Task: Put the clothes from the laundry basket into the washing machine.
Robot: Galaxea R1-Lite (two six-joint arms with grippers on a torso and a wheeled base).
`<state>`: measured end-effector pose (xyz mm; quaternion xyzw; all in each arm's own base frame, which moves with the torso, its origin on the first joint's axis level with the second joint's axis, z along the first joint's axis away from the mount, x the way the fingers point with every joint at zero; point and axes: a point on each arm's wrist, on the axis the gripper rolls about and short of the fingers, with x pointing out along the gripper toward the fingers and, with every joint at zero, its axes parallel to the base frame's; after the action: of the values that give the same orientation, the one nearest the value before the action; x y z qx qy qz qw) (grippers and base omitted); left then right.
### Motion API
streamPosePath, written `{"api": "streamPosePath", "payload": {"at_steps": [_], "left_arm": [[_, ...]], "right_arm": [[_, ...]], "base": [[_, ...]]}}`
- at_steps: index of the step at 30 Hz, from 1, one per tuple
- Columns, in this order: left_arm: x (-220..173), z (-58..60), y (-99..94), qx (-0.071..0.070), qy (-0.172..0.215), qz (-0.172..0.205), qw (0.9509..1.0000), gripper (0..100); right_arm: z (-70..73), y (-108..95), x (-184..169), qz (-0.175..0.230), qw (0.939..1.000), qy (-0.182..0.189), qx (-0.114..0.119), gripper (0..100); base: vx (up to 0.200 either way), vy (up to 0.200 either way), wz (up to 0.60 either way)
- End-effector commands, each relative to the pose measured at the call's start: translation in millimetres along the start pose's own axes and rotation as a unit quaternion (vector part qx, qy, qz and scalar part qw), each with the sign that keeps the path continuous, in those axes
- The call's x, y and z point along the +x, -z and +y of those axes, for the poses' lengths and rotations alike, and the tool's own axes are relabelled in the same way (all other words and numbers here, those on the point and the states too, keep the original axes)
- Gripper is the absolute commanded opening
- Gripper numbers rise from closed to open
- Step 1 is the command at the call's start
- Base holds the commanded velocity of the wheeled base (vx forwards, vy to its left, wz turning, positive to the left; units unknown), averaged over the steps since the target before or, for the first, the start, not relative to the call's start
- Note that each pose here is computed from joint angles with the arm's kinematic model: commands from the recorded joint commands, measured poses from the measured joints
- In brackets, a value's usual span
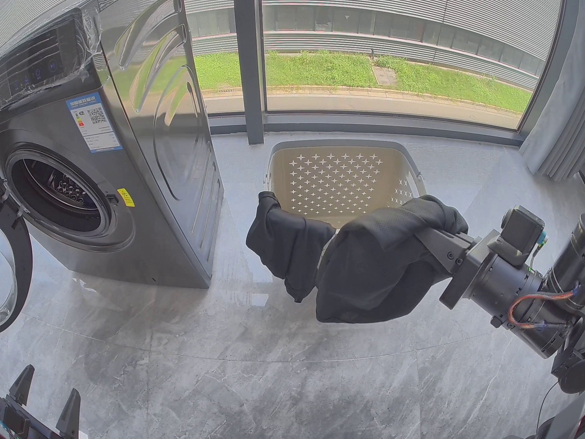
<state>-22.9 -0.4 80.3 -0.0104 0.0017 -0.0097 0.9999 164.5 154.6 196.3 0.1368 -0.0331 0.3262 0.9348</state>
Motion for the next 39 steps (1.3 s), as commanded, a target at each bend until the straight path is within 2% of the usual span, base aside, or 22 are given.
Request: {"api": "streamPosePath", "payload": {"at_steps": [1,9,14,17,30,36,39], "left_arm": [[0.0,0.1,4.8,0.000,0.000,0.000,1.0000,100],[0.0,0.1,4.8,0.000,0.000,0.000,1.0000,100],[0.0,0.1,4.8,0.000,0.000,0.000,1.0000,100],[0.0,0.1,4.8,0.000,0.000,0.000,1.0000,100],[0.0,0.1,4.8,0.000,0.000,0.000,1.0000,100],[0.0,0.1,4.8,0.000,0.000,0.000,1.0000,100],[0.0,0.1,4.8,0.000,0.000,0.000,1.0000,100]], "right_arm": [[-0.1,0.9,1.1,0.002,1.0000,0.000,0.000,0],[0.2,1.4,1.3,0.002,1.0000,0.001,0.001,0],[-2.0,-0.7,9.2,-0.010,0.9991,0.040,0.005,0],[-1.6,-1.5,11.4,-0.016,0.9987,0.048,0.009,0],[0.8,-0.9,12.1,-0.015,0.9988,0.044,0.013,0],[1.3,0.7,15.3,-0.016,0.9989,0.042,0.013,0],[1.3,0.5,15.3,-0.017,0.9989,0.042,0.013,0]], "base": [[0.000,0.200,0.00],[0.000,0.200,0.00],[0.000,0.200,0.00],[0.000,0.200,0.00],[0.000,0.200,0.00],[0.000,0.000,0.00],[-0.200,0.000,0.00]]}}
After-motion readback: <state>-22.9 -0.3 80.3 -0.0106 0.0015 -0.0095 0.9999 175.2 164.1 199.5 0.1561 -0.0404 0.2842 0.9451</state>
